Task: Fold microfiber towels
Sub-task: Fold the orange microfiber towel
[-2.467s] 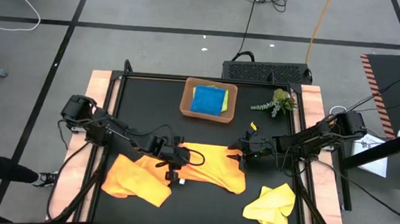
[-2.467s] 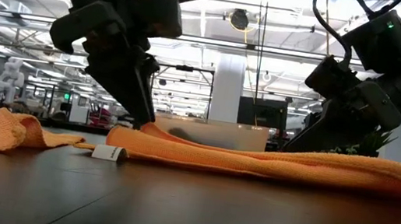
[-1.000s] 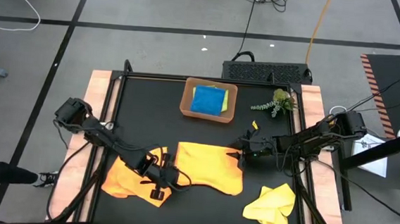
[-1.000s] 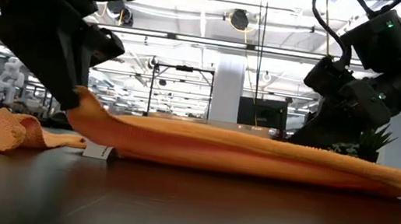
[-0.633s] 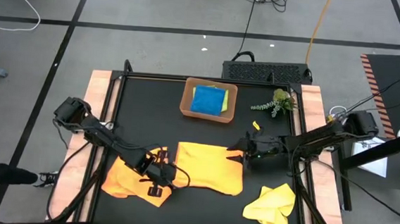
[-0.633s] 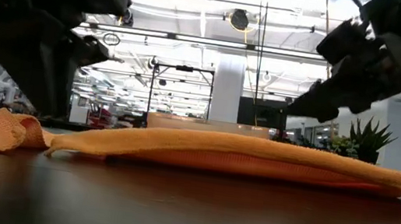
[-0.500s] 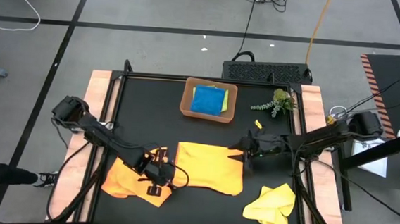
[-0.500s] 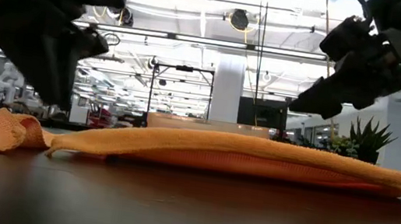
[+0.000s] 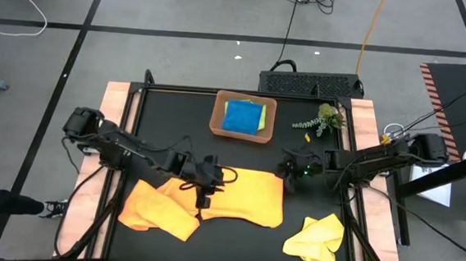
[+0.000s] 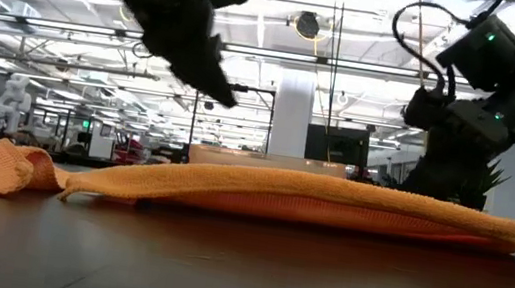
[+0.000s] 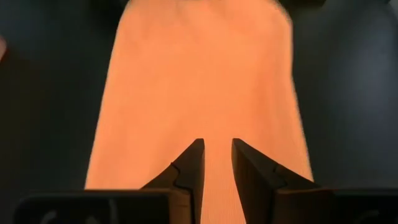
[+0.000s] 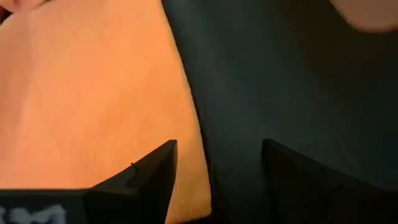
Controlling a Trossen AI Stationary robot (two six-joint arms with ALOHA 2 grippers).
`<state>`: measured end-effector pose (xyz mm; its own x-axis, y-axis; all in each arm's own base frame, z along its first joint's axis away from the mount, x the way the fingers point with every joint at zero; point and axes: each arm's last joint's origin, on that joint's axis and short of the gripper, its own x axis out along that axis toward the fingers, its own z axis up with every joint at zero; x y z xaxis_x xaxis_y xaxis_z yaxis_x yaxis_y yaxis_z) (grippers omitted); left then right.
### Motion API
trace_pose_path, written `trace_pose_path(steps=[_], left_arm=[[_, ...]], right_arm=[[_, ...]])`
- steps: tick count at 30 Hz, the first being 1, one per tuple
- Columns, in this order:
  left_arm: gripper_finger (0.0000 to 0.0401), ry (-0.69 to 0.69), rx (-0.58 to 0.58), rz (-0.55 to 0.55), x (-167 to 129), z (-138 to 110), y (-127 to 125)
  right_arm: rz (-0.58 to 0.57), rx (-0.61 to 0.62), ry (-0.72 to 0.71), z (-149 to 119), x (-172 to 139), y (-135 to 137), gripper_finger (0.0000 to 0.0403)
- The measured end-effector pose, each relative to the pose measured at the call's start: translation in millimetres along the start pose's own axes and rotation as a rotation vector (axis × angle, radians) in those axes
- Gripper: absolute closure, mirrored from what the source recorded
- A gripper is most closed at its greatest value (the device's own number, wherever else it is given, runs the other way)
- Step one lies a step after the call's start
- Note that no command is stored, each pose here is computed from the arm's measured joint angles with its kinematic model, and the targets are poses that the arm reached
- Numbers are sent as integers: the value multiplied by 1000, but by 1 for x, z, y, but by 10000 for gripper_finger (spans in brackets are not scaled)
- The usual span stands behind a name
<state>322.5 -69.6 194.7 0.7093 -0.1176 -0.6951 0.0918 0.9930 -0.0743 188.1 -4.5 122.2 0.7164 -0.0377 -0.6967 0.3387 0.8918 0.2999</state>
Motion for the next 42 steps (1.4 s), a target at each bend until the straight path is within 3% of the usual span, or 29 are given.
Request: trace_pose_path(steps=[4,12,16,20,26,31,42], left_arm=[[303,-34,-27,-53,13,2,10],[199,-106,-50,-77,41,1,22],[167,-174,-48,-76,41,7,24],[161,-234,-51,-61,40,13,27],[160,-301,-77,-43,38,20,35],[160,-365,-89,-36,36,26,41],[160,-415,-85,-80,30,44,49]], right_arm=[[47,25,43,-1,0,-2,168],[52,45,106,-7,7,-3,187],[41,37,111,-8,9,-4,216],[54,11,90,-6,9,-3,275],[192,-63,-64,9,6,8,388],[287,-128,-211,21,1,22,393],[358,-247,-323,52,-7,50,402]])
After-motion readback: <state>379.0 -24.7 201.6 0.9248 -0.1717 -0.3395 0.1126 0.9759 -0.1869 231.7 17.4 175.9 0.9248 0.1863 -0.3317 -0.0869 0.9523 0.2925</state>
